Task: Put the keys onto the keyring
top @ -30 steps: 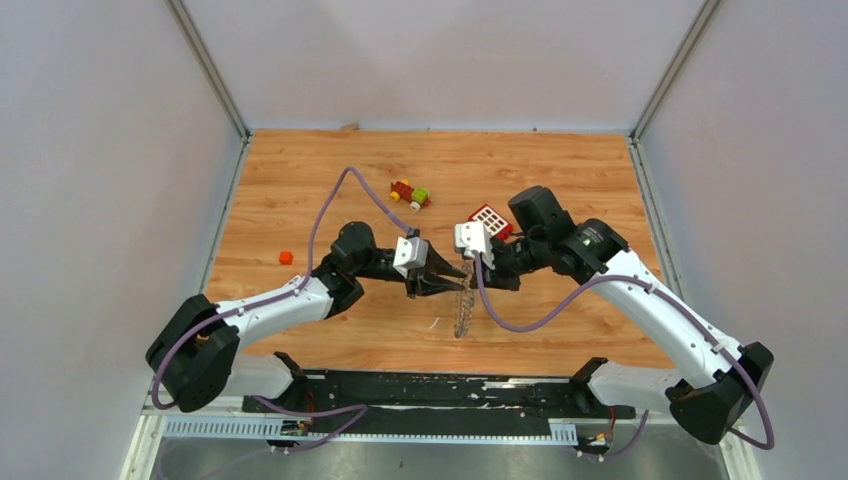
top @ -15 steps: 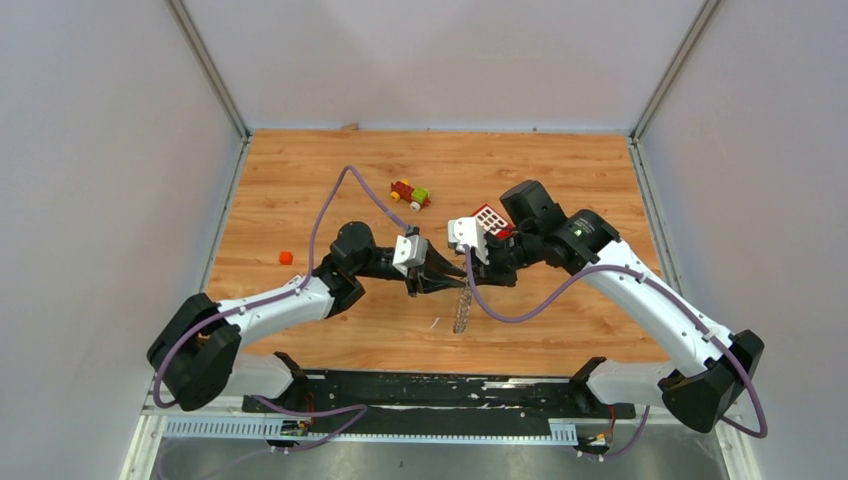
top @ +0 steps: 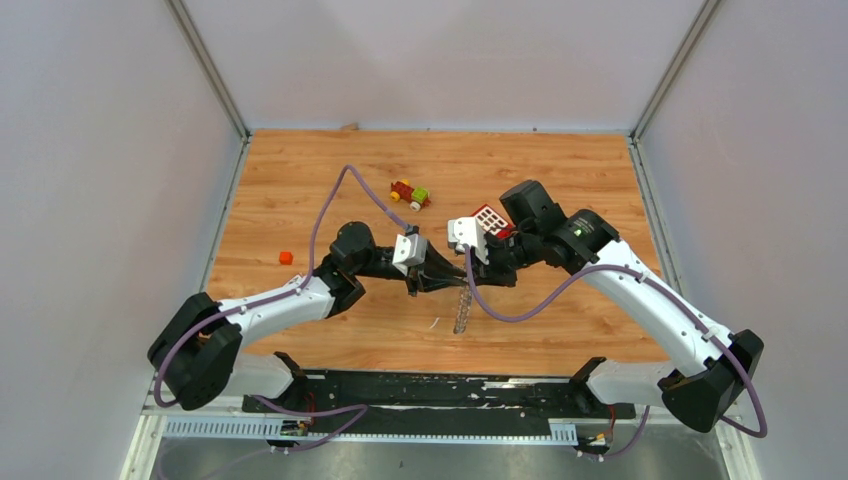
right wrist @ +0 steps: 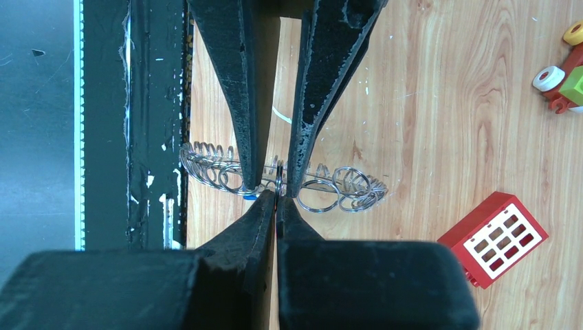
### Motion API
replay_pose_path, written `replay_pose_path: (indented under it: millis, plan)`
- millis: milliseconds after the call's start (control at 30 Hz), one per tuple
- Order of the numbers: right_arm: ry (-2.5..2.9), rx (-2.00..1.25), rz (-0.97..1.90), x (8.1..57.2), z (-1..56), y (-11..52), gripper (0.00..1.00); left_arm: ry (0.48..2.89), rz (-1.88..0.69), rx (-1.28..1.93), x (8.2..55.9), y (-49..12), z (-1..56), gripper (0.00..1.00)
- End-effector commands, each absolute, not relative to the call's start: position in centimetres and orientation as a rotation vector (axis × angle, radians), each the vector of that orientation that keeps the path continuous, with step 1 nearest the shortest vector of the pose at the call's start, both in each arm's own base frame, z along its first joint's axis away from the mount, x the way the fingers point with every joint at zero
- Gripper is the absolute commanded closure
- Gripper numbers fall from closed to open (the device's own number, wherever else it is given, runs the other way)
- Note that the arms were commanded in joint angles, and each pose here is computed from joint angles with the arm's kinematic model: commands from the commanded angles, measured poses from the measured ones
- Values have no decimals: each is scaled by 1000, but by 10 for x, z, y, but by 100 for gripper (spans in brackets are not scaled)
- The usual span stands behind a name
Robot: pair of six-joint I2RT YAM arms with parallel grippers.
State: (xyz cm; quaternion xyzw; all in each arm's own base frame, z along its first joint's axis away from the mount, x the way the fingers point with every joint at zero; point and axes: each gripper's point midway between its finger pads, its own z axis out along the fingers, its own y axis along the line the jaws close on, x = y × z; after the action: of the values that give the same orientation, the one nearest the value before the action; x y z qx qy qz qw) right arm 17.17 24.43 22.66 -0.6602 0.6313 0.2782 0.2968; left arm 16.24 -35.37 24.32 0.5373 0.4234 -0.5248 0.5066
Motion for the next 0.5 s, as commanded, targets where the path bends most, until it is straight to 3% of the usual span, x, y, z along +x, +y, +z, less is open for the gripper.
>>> replay_pose_path:
  millis: [0,467]
  plan:
    - [1618,-1725,741,175,247,252,100,1002,-1261,1296,163,-354,245,72]
    - [1608,-1717,746,175,248,253,100,1024,-1272,1309,161,-354,237,84]
